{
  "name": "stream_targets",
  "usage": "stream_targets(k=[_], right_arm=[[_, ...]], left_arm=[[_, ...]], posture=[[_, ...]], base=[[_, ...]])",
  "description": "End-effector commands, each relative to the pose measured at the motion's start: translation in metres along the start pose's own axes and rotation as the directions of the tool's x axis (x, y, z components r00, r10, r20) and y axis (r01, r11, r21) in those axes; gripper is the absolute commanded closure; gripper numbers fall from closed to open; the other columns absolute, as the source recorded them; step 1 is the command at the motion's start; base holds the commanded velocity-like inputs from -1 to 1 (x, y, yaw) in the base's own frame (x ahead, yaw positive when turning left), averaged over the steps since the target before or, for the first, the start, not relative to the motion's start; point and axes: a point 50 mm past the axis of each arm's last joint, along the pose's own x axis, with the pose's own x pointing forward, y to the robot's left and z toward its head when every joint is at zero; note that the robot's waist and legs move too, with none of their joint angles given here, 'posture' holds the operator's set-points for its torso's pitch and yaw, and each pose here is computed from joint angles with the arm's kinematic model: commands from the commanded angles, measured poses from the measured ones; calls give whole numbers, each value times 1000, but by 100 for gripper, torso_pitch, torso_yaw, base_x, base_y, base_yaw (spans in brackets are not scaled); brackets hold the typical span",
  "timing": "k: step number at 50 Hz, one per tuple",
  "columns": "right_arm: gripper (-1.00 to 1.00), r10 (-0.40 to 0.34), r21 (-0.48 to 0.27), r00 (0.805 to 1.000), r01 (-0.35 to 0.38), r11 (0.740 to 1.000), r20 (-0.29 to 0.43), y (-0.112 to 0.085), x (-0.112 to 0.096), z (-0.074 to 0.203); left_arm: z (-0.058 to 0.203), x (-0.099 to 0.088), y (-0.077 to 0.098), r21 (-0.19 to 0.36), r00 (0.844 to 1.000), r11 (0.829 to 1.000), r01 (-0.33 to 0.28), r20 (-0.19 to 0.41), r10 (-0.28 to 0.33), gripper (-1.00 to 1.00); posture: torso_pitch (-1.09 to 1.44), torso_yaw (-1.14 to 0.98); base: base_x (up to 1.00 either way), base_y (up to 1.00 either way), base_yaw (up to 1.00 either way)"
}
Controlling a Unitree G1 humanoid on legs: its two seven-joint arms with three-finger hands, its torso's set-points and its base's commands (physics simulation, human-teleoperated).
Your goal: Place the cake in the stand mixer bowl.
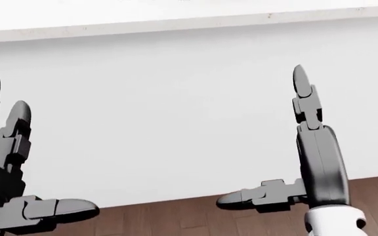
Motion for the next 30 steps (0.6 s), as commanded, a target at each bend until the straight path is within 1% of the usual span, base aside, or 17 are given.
stream_targets(k=[1,30], right_arm=[[-100,-29,-4,997,29,1000,66,-6,0,11],[-100,-33,-14,998,33,999,51,-5,0,10]], left_arm=[[10,0,-4,-2,998,1000,24,65,-24,-100],[11,-2,-3,-9,997,1000,23,68,-22,-100]], posture=[[0,0],[0,0]], base=[[24,0,0],[23,0,0]])
